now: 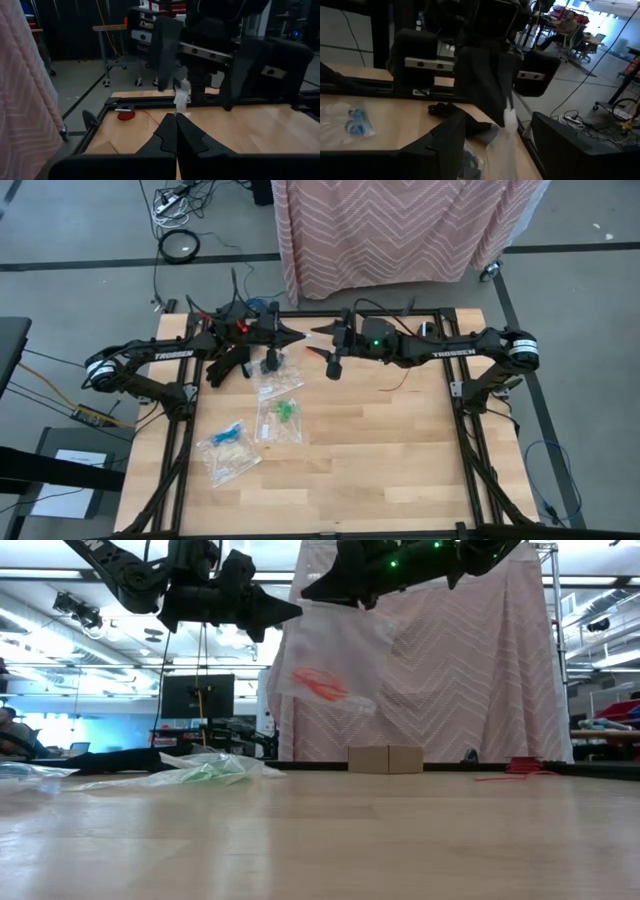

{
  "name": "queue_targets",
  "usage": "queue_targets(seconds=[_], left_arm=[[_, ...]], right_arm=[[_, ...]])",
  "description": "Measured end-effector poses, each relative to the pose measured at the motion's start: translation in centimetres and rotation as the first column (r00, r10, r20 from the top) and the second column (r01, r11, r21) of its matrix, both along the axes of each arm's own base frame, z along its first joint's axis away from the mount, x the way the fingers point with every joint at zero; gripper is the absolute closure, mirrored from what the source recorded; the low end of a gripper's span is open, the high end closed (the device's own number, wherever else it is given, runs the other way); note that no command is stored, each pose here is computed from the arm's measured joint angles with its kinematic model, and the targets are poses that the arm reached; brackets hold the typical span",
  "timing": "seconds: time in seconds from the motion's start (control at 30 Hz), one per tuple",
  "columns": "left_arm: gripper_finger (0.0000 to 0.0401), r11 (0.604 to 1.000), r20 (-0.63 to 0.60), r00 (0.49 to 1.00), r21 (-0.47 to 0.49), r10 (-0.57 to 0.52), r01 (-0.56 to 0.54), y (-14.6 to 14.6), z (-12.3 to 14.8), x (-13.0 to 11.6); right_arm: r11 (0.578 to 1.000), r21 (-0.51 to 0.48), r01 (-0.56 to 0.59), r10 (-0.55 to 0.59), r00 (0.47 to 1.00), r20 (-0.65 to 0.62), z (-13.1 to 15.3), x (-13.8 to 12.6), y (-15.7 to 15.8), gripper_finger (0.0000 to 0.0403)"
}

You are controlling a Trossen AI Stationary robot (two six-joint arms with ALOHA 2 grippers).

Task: Sort rubber bands
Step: Close the transparent zip bag

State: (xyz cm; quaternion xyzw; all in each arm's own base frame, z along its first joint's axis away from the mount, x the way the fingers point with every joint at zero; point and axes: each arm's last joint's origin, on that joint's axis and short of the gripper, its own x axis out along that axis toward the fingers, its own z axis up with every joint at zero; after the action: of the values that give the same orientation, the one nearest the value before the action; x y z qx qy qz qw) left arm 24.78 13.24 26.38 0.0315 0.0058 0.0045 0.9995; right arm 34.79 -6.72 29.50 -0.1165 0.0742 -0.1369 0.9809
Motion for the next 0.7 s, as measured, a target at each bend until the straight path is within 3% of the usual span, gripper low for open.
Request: queue_targets(seconds=[0.3,0.7], left_arm=[[0.0401,1.000,0.004,1.000,0.009,-0.012,0.012,-0.65,0.03,0.38],[0.0401,1.000,0.010,1.000,0.011,-0.009,0.009,-0.66,0.09,0.40]], right_arm=[[1.000,0.000,0.012,-0.012,1.000,0.001,0.01,-0.07,-0.33,0.0200],[1.000,-0.004,0.010,-0.010,1.000,-0.002,0.00,-0.07,-0.35,0.0339]])
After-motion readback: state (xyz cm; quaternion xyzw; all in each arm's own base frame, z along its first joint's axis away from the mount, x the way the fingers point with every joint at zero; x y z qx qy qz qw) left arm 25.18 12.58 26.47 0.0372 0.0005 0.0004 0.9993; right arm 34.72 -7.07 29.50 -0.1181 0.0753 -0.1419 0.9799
